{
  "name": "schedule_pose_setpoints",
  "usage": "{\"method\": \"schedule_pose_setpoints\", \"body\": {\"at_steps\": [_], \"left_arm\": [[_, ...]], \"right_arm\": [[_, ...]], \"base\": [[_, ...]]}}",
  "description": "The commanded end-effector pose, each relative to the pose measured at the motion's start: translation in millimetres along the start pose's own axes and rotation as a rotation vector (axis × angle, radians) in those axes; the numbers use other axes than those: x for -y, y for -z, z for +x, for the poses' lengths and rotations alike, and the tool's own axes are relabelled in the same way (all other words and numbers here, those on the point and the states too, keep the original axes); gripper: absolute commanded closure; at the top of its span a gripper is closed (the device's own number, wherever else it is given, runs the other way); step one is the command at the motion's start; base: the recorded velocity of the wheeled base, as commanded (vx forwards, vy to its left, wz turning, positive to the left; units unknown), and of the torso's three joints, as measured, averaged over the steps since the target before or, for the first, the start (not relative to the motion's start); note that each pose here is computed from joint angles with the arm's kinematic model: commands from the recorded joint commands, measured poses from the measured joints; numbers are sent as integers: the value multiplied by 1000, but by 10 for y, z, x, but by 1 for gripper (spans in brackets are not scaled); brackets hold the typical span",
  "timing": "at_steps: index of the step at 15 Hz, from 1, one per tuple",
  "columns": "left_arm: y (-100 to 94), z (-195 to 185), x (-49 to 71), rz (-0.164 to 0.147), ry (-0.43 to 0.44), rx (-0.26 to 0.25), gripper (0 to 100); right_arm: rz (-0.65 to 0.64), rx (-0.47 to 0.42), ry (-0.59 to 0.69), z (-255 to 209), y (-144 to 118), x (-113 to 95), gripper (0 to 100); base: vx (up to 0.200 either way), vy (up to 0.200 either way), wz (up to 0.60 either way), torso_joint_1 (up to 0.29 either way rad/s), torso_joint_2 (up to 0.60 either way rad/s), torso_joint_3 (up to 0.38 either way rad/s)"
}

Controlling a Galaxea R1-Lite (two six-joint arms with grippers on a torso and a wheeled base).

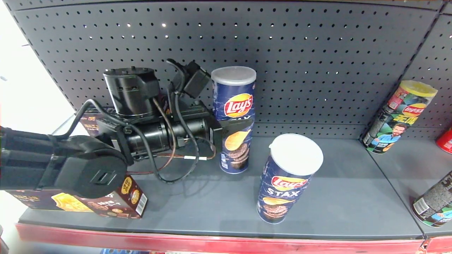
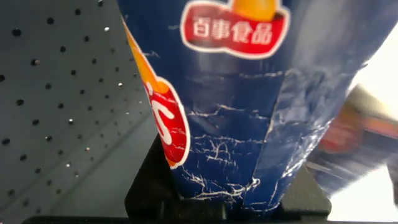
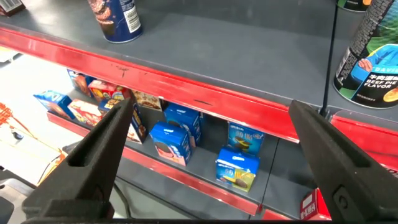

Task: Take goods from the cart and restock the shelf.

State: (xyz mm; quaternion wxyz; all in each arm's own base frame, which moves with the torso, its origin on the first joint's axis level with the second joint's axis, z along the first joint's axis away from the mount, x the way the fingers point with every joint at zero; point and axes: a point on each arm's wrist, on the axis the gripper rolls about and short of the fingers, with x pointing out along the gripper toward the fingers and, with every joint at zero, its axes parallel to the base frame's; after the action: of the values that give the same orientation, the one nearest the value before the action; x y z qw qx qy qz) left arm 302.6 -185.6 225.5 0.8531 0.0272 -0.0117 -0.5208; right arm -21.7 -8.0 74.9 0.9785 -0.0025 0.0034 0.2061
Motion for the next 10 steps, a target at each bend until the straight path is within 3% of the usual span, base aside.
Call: {"method": "schedule_pose_setpoints", "body": {"at_steps": [1, 4, 10], "left_arm": [[217, 246, -227, -16, -14, -26, 100], [285, 478, -412, 5, -24, -1, 100], [481, 790, -606, 49, -22, 21, 100]], "right_arm": [[-1, 0, -1, 0, -4, 0, 0], [-1, -2, -1, 1, 1, 0, 0], [-1, -2, -1, 1, 1, 0, 0]], "base": [[0, 0, 0, 0, 0, 0], [0, 0, 0, 0, 0, 0], [0, 0, 0, 0, 0, 0]]}}
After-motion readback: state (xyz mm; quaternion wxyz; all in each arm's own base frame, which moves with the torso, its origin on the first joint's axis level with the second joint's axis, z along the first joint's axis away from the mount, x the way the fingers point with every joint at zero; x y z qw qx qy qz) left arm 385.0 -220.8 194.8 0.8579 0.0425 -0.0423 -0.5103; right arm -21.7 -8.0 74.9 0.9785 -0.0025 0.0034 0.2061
